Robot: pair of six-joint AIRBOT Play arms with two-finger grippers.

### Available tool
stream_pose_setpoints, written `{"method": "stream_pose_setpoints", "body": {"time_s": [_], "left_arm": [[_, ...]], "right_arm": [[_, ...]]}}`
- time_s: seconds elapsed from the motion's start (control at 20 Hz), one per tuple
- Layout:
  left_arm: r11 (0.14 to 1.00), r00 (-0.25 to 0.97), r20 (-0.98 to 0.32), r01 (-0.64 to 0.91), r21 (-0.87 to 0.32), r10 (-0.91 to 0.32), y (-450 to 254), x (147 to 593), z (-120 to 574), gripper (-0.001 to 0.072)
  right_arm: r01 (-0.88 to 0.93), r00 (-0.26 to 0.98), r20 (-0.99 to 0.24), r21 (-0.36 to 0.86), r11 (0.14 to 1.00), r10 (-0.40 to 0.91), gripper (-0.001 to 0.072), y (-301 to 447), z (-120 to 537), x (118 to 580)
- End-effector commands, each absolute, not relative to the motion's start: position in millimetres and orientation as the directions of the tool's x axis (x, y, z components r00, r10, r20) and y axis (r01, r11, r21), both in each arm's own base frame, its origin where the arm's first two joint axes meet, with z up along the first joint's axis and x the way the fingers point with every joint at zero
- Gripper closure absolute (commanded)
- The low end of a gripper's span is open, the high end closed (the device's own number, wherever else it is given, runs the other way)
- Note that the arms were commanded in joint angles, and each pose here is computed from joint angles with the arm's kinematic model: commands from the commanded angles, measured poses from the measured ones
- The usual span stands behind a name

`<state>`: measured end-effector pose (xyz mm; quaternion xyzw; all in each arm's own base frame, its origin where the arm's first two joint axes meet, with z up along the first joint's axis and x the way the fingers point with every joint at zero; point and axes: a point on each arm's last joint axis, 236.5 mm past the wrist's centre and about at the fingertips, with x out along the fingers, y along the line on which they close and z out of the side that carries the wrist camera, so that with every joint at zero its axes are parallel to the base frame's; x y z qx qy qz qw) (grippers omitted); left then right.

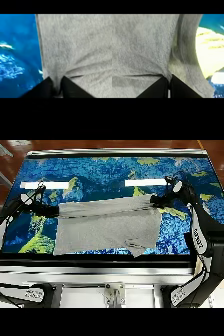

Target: Fold the shirts.

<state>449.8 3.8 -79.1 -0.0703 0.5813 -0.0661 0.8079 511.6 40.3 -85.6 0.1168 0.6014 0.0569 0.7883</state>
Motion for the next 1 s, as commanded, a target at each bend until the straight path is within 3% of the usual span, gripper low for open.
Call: {"method": "stream_pose_setpoints", "body": {"time_s": [0.0,0.05,0.15,0.3,0.35,0.45,0.55,0.65,0.95], "left_arm": [[0.977,0.239,-0.950,-0.018,-0.213,-0.203,0.9,433.6,-82.6,0.0206],[0.976,0.214,-0.955,-0.027,-0.217,-0.207,4.4,427.9,-76.2,0.0163],[0.980,0.145,-0.971,-0.040,-0.196,-0.188,22.1,409.7,-56.8,0.0163],[0.973,0.070,-0.977,-0.107,-0.206,-0.199,52.1,367.6,-27.2,0.0162],[0.964,0.054,-0.972,-0.124,-0.235,-0.230,56.6,348.5,-24.1,0.0158],[0.923,0.026,-0.943,-0.198,-0.330,-0.332,47.6,299.6,-35.7,-0.0008],[0.870,0.002,-0.902,-0.262,-0.418,-0.432,28.7,254.2,-61.7,-0.0009],[0.820,-0.001,-0.864,-0.315,-0.478,-0.504,10.5,230.2,-84.6,-0.0009],[0.776,0.064,-0.828,-0.314,-0.546,-0.557,-18.1,236.4,-104.0,-0.0005]], "right_arm": [[0.078,0.217,-0.944,0.269,0.960,0.247,0.0095,42.9,-83.1,497.4],[0.055,0.209,-0.945,0.268,0.962,0.252,0.0034,42.8,-72.4,491.9],[-0.026,0.173,-0.966,0.192,0.981,0.193,0.0034,23.0,-43.0,470.1],[-0.003,0.006,-1.000,-0.017,1.000,-0.017,0.0035,-50.7,-5.1,404.7],[0.052,-0.057,-0.998,0.001,0.999,0.004,0.0036,-66.2,-0.5,379.2],[0.187,-0.092,-0.975,0.181,0.966,0.201,0.0035,-65.8,-5.3,341.0],[0.280,-0.004,-0.913,0.390,0.877,0.408,0.0035,-45.5,-12.6,328.0],[0.306,0.088,-0.860,0.504,0.808,0.503,0.0035,-28.7,-19.1,327.0],[0.303,0.079,-0.842,0.531,0.792,0.534,0.0035,-17.6,-29.5,315.7]]}}
